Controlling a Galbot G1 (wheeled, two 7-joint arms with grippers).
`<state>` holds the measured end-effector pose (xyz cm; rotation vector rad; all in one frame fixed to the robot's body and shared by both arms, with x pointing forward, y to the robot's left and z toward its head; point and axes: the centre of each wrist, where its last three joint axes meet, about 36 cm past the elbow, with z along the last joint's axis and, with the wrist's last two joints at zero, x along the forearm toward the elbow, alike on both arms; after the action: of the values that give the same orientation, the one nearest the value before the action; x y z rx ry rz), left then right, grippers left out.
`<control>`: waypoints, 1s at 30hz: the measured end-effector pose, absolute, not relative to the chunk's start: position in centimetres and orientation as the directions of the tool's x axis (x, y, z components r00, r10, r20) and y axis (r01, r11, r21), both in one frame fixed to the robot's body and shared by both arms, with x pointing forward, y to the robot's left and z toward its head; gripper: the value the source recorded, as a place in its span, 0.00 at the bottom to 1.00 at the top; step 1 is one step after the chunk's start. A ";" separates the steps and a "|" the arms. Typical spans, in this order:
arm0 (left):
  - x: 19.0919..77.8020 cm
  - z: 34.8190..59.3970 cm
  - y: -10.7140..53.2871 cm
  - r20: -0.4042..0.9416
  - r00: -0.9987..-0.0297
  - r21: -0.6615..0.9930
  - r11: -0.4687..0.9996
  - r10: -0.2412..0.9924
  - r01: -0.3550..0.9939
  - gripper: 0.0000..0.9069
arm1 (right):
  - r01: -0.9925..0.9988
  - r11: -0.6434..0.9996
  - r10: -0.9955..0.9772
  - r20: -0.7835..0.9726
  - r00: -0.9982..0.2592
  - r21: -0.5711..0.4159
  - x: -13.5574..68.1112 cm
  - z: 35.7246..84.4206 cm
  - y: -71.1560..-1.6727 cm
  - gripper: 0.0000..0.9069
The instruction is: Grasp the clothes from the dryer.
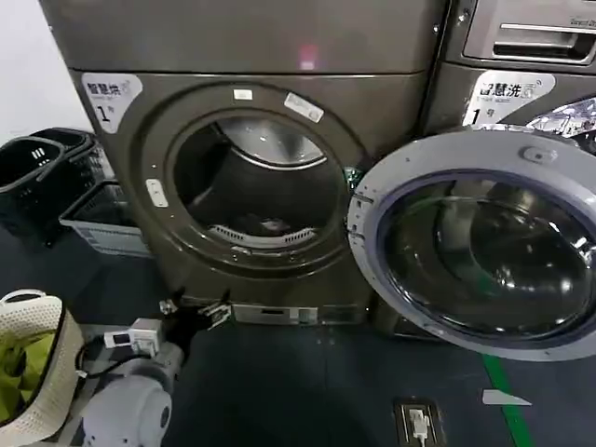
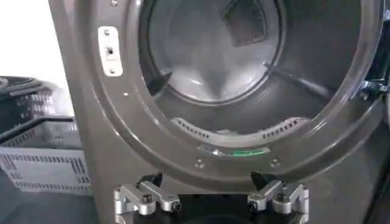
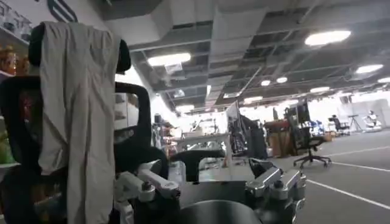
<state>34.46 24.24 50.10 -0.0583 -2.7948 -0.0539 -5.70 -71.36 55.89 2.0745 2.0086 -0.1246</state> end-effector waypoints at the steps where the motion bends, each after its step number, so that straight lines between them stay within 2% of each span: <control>1: 34.5 50.1 24.3 0.339 -0.940 0.028 0.999 0.035 0.047 1.00 | 0.993 -0.018 0.971 -0.234 0.045 0.119 -5.7 55.9 -71.4 1.00; 30: 34.8 49.8 24.0 0.345 -0.937 0.006 0.998 0.061 0.067 1.00 | 0.992 -0.031 0.973 -0.224 0.058 0.121 -6.1 55.3 -71.1 1.00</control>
<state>34.84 24.04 49.78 -0.0916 -2.7884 -0.0243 -6.14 -71.05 55.27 2.0920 2.0002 -0.1148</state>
